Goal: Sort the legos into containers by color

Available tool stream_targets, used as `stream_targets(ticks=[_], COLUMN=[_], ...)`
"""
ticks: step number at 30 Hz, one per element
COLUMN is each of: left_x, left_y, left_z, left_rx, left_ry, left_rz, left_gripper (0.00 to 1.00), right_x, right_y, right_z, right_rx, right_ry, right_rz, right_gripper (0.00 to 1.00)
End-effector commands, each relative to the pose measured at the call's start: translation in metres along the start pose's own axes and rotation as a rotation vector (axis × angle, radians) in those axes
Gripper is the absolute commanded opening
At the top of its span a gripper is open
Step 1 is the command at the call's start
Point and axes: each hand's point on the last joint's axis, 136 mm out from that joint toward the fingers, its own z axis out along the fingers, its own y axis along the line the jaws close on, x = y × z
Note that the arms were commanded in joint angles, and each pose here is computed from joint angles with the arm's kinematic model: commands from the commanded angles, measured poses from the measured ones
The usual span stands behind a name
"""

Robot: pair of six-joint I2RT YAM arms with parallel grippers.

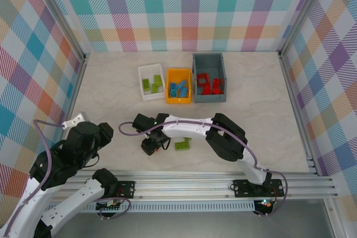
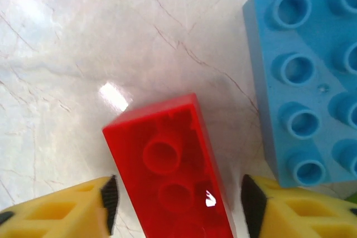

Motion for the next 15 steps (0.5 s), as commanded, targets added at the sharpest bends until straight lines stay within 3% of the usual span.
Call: stream_targets(ticks=[1,8,15], left_x=[0.001,0.005,0.017], left_y=[-0.003,-0.007,-0.035], left_z=[0.000,0.004,0.011], left_rx=[0.008,0.019,0.113], left_ry=[0.012,0.026,0.105], left_rz=[0.014,0.014,0.052], left_gripper=[0.37,0.37,0.37], right_x=[-0.001,0.008,0.005], right_y=[0.005,0.005,-0.001], right_z=[-0.002,-0.008,-0.072], right_rx=[-0.016,-0.012,-0.010], right_ry=[0.017,0.010,-0.120], right_rz=[-0.016,-0.018,0.012], right_gripper=[0.55,0.41,0.36])
